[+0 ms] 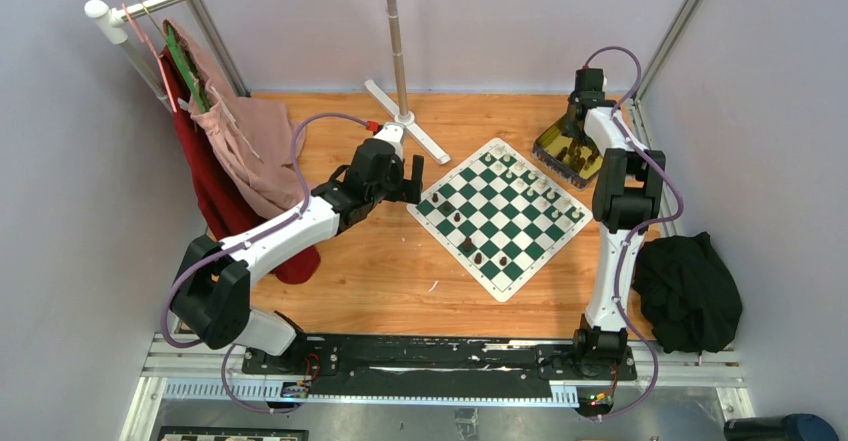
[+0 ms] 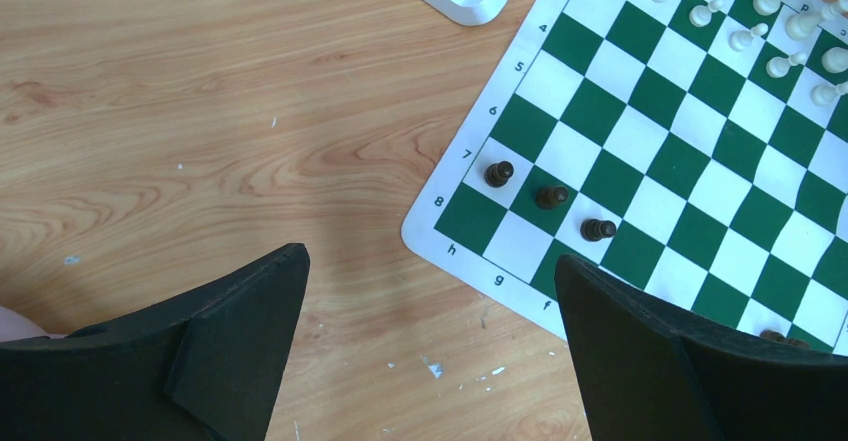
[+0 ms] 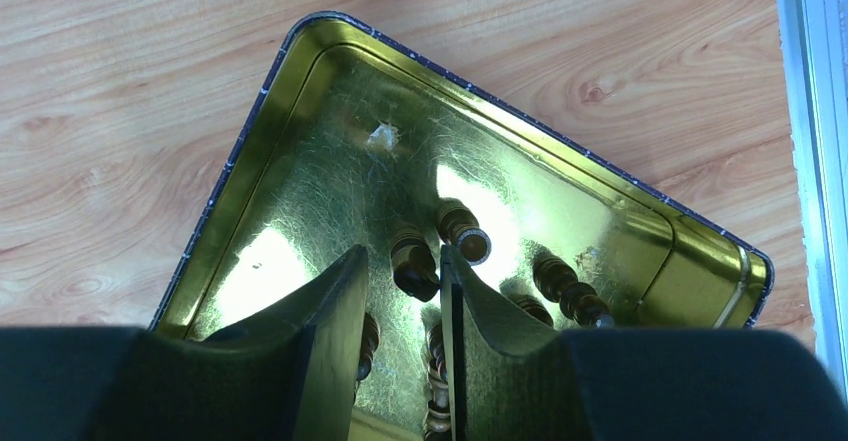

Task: Set up the chess pieces on the board
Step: Pick up the chess piece from the storage box.

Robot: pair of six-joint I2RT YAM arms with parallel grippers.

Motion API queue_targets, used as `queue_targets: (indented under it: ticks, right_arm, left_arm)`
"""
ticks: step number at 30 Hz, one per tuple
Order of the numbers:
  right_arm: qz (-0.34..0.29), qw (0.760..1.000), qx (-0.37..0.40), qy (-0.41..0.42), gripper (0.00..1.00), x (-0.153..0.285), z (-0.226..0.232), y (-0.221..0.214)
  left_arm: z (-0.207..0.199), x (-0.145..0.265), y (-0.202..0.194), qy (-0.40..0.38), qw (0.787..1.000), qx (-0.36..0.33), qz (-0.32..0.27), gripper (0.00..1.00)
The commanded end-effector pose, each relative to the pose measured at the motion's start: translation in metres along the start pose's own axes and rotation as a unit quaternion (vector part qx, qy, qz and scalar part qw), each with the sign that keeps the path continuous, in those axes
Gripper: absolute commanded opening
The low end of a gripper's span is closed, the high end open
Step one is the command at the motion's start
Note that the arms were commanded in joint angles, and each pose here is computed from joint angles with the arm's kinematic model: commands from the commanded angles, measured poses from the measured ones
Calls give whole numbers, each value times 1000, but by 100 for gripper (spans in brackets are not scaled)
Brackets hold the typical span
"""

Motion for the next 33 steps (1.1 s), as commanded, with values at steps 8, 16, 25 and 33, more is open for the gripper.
queue_targets:
  ticks: [8, 16, 25, 33]
  right_arm:
    - [8, 1000, 5, 6, 36, -3, 3, 0]
    - [13, 1000, 3, 7, 30, -5, 4, -4]
    - [18, 1000, 4, 4, 11, -4, 4, -6]
    - [16, 1000, 5, 3, 2, -1, 2, -6]
  left_arm:
    - [2, -2, 0, -6, 1000, -3, -5, 100]
    - [4, -1, -2, -4, 1000, -2, -5, 100]
    - [5, -1, -2, -4, 1000, 0, -4, 100]
    - [5, 1, -2, -3, 1000, 1, -4, 100]
Point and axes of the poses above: each gripper's point midway between its finger pads, its own x axis back along the fingers, its own z axis along the line the jaws close on, y = z × x, the point moved 9 cm from there along x, back along the fingers, and after that the axes turned 10 degrees about x, right-handed, at the moved point
